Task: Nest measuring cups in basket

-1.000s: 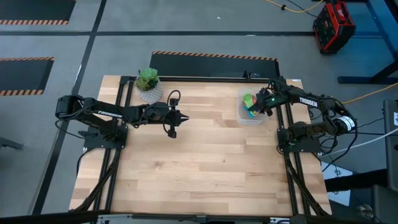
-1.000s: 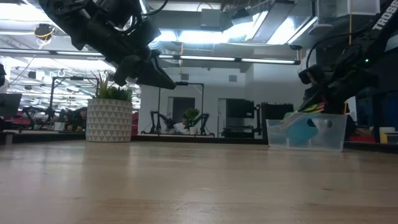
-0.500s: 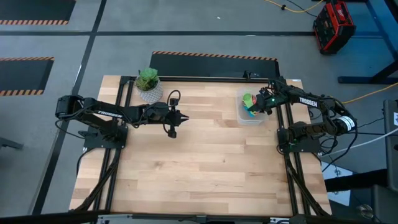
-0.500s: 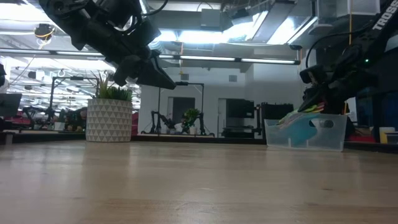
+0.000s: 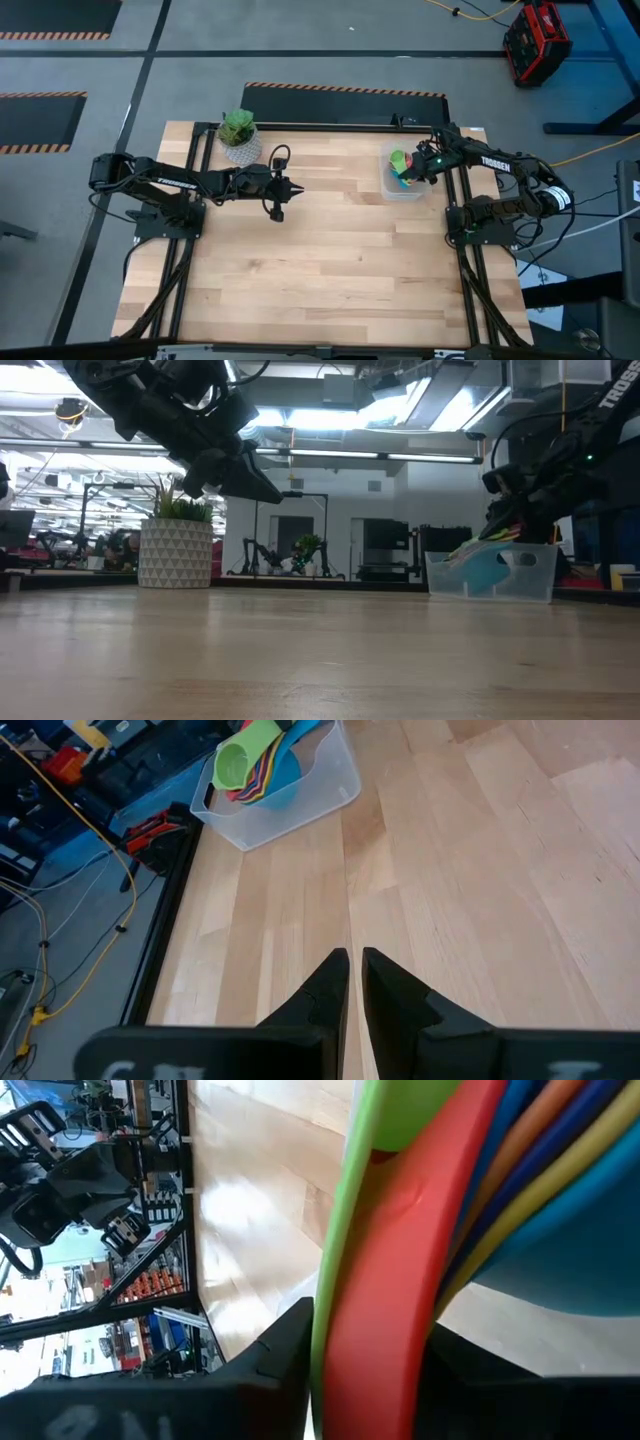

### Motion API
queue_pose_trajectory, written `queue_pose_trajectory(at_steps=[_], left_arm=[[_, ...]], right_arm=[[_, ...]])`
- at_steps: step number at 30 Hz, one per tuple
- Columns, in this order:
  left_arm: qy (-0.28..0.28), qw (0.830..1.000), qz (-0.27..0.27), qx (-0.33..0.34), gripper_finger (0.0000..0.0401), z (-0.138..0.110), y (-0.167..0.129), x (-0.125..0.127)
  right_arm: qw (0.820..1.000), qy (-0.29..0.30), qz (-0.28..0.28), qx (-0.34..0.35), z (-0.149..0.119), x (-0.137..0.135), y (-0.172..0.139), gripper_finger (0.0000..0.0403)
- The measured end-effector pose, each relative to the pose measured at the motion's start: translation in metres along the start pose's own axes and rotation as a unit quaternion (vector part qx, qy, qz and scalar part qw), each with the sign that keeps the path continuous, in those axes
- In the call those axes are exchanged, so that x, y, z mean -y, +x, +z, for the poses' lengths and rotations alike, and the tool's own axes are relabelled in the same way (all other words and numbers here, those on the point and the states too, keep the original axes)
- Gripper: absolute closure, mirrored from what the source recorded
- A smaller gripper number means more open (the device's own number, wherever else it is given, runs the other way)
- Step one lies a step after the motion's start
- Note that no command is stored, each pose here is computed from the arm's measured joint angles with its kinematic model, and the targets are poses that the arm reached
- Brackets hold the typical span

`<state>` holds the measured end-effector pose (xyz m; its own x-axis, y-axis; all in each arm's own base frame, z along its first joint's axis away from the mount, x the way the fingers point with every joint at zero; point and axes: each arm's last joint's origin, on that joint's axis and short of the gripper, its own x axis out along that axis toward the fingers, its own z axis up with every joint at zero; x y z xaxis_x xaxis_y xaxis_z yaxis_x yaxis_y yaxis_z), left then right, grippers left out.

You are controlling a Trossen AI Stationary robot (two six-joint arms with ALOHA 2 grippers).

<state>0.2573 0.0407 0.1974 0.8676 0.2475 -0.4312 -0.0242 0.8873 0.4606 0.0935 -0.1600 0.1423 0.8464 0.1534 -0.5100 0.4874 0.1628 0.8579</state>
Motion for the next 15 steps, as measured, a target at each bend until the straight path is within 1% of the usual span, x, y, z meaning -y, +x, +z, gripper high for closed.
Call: queue_pose_trajectory(at_steps=[1,5,11,15], left_arm=[[0.0,1.0,0.0,0.0,0.0374,0.0,0.0,0.0],[0.0,1.0,0.0,0.0,0.0374,0.0,0.0,0.0],[0.0,1.0,0.0,0.0,0.0374,0.0001,0.0,-0.0001],[0.0,1.0,0.0,0.0,0.0374,0.0,0.0,0.0]], right_arm=[[1.0,0.004,0.0,0.001,0.0004,-0.0001,0.0,0.0284],[0.998,0.057,0.003,0.002,0.0011,-0.0007,-0.0001,0.0284],[0.998,0.064,0.006,0.0,0.0008,-0.001,0.0,0.0284],[0.996,0.09,0.009,-0.001,0.001,-0.0012,0.0,0.0284]])
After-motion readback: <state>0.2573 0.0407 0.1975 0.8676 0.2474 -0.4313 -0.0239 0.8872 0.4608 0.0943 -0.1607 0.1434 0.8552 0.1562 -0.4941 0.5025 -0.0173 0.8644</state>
